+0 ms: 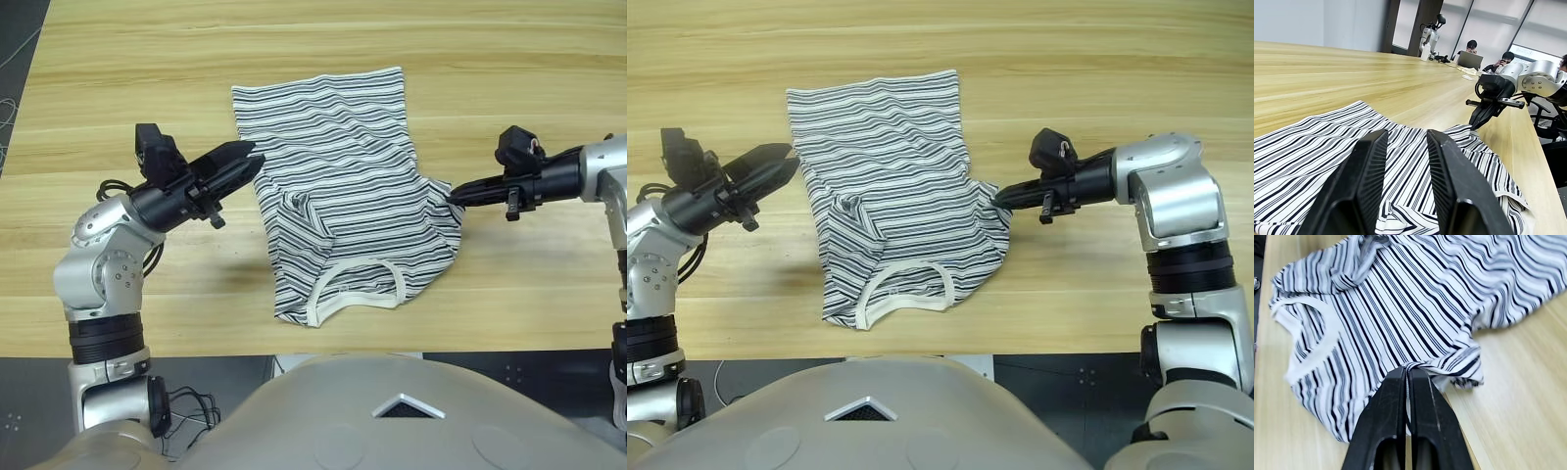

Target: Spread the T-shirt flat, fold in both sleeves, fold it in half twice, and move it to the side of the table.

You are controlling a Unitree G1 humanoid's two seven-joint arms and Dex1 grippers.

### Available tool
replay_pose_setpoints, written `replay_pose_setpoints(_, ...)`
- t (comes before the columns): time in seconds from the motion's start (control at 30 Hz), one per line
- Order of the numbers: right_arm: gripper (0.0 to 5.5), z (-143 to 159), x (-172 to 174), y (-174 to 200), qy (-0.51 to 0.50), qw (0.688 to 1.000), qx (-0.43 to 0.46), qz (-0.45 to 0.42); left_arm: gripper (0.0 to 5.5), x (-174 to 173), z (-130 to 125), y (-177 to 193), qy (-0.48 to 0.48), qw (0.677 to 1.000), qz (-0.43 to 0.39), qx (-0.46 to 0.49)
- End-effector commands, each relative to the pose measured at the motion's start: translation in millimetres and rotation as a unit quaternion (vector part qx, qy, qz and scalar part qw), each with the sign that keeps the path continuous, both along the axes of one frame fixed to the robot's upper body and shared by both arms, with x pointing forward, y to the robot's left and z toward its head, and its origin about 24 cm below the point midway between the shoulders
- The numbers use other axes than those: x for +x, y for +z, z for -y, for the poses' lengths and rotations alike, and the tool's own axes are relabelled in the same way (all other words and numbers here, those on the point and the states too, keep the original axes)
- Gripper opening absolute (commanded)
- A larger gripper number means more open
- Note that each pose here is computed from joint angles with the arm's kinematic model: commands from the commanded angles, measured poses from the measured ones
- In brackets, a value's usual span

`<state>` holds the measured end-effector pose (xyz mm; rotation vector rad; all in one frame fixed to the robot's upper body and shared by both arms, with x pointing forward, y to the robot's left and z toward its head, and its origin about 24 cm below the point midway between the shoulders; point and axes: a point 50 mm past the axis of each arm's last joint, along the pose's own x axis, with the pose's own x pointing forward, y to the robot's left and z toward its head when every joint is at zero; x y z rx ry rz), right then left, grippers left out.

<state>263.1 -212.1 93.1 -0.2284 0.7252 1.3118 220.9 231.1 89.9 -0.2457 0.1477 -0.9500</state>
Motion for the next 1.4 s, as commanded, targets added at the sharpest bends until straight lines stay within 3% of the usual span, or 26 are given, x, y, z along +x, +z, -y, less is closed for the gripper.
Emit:
replay_pose_setpoints(0.03,0.13,-10.0,-4.9,4.0,0.016,1.000,0.002,0.008,1.49,1.9,-1.0,3.5,-0.005,1.000,0.004,0.015)
replay_pose_setpoints(0.37,0.13,-57.9,-10.9,-3.4,0.083,0.996,0.028,0.006,1.49,3.4,0.9,3.6,-0.014,1.000,0.003,0.016)
replay_pose_setpoints(0.67,0.13,-101.1,-12.1,-34.3,0.117,0.993,0.029,-0.016,1.49,2.8,2.4,1.7,-0.019,1.000,0.000,0.013)
replay_pose_setpoints(0.83,0.13,-101.6,-12.5,-48.5,0.112,0.994,0.003,-0.019,1.49,1.1,2.7,1.2,-0.019,1.000,-0.001,0.013)
replay_pose_setpoints(0.97,0.85,-100.6,-12.8,-47.9,0.117,0.993,0.001,-0.010,1.49,0.5,2.1,0.4,-0.019,1.000,-0.002,0.013)
replay_pose_setpoints(1.17,0.85,-106.9,-18.0,-17.3,0.146,0.987,0.061,-0.006,1.49,2.7,3.1,1.8,-0.023,1.000,0.000,0.011)
replay_pose_setpoints(1.4,0.85,-101.0,-17.2,1.4,0.148,0.987,0.067,0.012,1.49,5.4,3.4,3.5,-0.027,1.000,0.004,0.010)
